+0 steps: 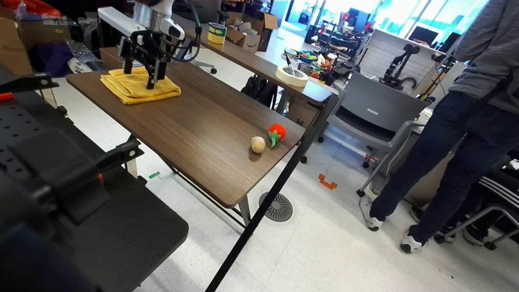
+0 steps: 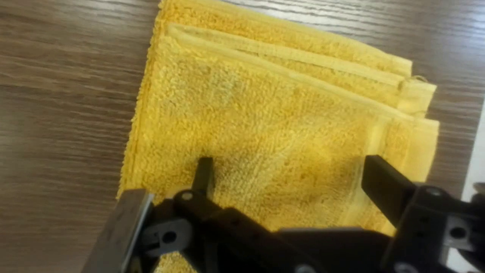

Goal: Wipe the table with the towel

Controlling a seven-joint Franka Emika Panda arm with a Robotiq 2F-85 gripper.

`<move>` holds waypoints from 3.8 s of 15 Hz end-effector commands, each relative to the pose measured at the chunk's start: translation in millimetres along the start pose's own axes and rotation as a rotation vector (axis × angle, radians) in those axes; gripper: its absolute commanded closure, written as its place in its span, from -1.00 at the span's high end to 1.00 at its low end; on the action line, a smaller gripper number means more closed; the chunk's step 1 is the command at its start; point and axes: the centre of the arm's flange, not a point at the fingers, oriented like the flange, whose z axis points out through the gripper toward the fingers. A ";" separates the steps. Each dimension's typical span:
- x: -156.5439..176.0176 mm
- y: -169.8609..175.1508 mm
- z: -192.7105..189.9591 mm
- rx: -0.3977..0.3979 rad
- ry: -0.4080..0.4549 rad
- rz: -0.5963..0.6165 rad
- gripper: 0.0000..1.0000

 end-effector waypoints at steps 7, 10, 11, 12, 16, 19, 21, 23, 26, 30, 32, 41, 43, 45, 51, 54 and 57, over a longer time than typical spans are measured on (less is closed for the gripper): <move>26.0 3.6 27.3 -0.001 -0.004 0.027 1.00; 49.2 59.1 18.3 -0.025 0.042 0.170 1.00; 56.7 90.3 11.9 -0.034 0.072 0.233 1.00; 62.4 114.4 6.2 -0.032 0.088 0.285 1.00; 70.8 197.4 -18.2 0.048 0.149 0.467 1.00; 68.1 207.1 -17.5 0.074 0.159 0.498 1.00; 68.5 185.4 -6.3 0.089 0.142 0.459 1.00; 69.4 145.4 2.5 0.094 0.127 0.392 1.00; 80.3 79.5 4.6 0.087 0.109 0.306 1.00; 103.2 51.1 0.6 0.062 0.127 0.330 1.00; 110.5 82.7 0.1 0.005 0.167 0.394 1.00; 95.3 241.3 -20.4 -0.152 0.263 0.654 1.00; 93.4 219.7 -16.1 -0.125 0.260 0.612 1.00; 90.9 187.6 -11.7 -0.098 0.258 0.539 1.00; 97.2 58.3 -13.8 -0.014 0.306 0.317 1.00; 88.6 -1.4 -21.3 0.069 0.284 0.234 1.00; 102.8 5.0 -14.1 0.032 0.296 0.269 1.00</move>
